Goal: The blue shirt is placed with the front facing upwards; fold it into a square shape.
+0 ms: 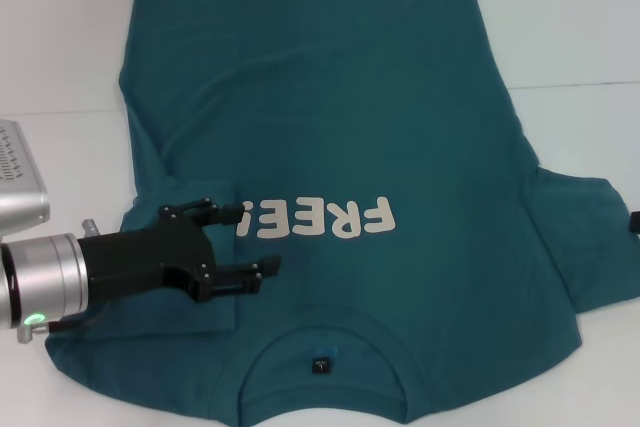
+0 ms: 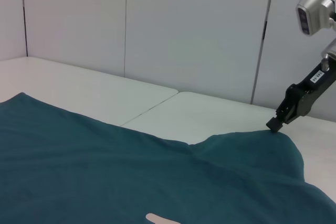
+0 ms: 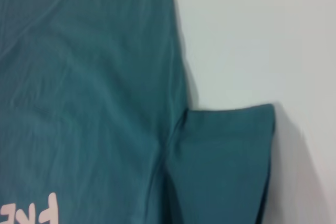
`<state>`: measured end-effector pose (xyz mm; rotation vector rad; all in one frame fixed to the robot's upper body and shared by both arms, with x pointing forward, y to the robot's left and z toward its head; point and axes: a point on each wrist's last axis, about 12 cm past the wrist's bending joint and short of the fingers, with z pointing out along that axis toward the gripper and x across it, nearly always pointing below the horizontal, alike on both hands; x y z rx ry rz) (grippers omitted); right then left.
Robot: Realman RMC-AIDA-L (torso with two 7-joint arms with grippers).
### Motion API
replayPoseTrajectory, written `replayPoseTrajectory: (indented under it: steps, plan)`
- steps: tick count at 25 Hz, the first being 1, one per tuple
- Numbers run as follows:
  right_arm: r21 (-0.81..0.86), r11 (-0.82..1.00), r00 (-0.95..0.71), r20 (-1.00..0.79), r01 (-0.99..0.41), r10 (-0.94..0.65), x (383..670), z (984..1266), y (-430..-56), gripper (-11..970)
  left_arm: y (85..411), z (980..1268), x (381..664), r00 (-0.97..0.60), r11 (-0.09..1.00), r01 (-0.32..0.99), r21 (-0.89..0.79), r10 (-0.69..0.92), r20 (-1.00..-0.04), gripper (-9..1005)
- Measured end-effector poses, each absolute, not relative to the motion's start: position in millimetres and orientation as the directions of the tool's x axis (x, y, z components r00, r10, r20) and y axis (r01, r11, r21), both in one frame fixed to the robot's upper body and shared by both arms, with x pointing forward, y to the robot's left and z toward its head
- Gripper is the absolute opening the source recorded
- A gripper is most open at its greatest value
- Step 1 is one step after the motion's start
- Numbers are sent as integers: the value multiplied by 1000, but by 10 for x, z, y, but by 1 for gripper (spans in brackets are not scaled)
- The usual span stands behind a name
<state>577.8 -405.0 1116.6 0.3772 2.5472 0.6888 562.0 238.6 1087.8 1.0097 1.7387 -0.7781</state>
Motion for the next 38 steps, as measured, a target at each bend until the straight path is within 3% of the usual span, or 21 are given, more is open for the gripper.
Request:
replayPoseTrajectory:
  steps: [14,38]
  plan:
    - [514,846,-820,-420,137,389,5729,11353,-4233,0,2389,10891,5621,-208,455,888,-60,282,-937,862]
    - [481,874,-799,-501,61,331,5926,11722,-4204,30,2374,10926,5634,-202,441,896,-59,285,-937,861]
